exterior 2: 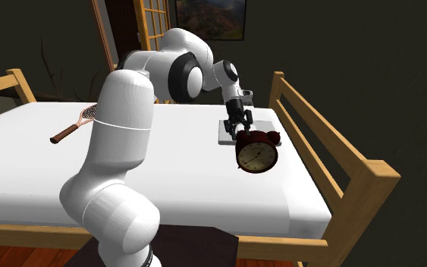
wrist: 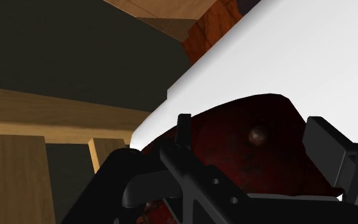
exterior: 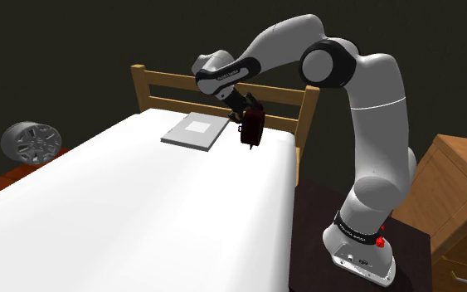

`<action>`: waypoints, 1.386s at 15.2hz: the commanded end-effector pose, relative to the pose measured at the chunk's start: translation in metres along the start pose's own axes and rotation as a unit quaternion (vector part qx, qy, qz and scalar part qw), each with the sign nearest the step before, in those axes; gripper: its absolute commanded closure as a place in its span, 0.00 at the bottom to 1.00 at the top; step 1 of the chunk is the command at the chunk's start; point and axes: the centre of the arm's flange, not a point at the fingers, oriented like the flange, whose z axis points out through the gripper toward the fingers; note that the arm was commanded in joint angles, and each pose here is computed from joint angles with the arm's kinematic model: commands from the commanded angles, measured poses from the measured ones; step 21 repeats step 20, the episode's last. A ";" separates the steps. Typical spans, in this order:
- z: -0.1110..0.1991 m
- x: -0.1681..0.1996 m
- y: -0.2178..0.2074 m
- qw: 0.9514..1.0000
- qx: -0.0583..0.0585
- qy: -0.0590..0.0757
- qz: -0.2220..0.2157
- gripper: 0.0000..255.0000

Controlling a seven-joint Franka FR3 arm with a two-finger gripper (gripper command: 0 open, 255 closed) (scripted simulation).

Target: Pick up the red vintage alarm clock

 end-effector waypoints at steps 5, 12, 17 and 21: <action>-0.005 -0.003 0.006 1.000 0.000 -0.001 0.000 1.00; -0.031 -0.018 0.029 1.000 0.000 -0.001 0.000 1.00; -0.049 -0.029 0.045 1.000 0.000 -0.001 0.000 1.00; -0.053 -0.031 0.049 1.000 0.000 -0.001 0.000 1.00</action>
